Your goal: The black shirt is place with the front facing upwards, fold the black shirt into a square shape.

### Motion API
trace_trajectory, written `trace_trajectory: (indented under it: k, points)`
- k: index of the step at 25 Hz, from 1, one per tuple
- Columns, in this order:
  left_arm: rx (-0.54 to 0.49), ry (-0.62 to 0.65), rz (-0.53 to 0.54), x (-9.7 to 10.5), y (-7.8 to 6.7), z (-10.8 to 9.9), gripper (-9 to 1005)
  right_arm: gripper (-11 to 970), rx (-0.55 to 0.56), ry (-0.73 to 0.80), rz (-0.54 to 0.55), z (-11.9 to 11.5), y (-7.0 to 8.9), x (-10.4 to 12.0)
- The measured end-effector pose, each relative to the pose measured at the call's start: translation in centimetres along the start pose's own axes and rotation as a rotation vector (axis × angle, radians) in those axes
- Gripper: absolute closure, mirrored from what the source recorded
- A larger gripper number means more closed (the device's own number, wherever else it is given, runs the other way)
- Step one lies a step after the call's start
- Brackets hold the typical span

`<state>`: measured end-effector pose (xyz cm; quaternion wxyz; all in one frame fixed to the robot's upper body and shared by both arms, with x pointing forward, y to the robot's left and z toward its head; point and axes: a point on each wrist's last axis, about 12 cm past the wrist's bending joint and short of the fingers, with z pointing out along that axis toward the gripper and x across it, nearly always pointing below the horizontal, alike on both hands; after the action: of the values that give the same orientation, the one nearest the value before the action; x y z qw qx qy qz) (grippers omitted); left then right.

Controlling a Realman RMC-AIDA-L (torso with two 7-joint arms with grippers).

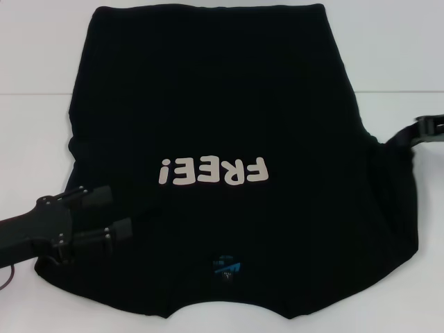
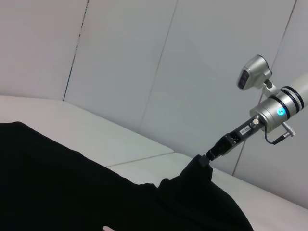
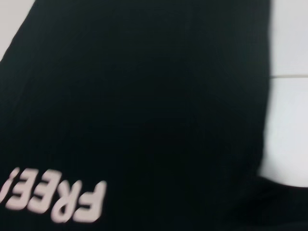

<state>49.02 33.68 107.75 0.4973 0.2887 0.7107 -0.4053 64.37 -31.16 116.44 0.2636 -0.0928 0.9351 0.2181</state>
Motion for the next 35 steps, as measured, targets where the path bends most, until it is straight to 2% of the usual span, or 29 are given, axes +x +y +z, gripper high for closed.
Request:
trace_trajectory:
  k: [9, 14, 28, 35]
  points:
    - [-0.004, 0.002, 0.000, 0.0, 0.0, 0.0, 109, 949, -0.053, 0.121, -0.179, 3.5, 5.4, -0.4]
    - [-0.005, 0.002, 0.000, 0.0, 0.1, 0.0, 110, 948, -0.050, 0.151, -0.254, 4.8, 7.5, -0.7]
    - [-0.013, 0.005, 0.000, 0.1, 0.2, 0.3, 111, 948, -0.045, 0.193, -0.377, 6.6, 10.2, -0.8]
    - [-0.017, 0.003, -0.003, 0.1, 0.2, 0.4, 110, 748, -0.103, 0.203, -0.503, 7.6, 11.7, 0.0]
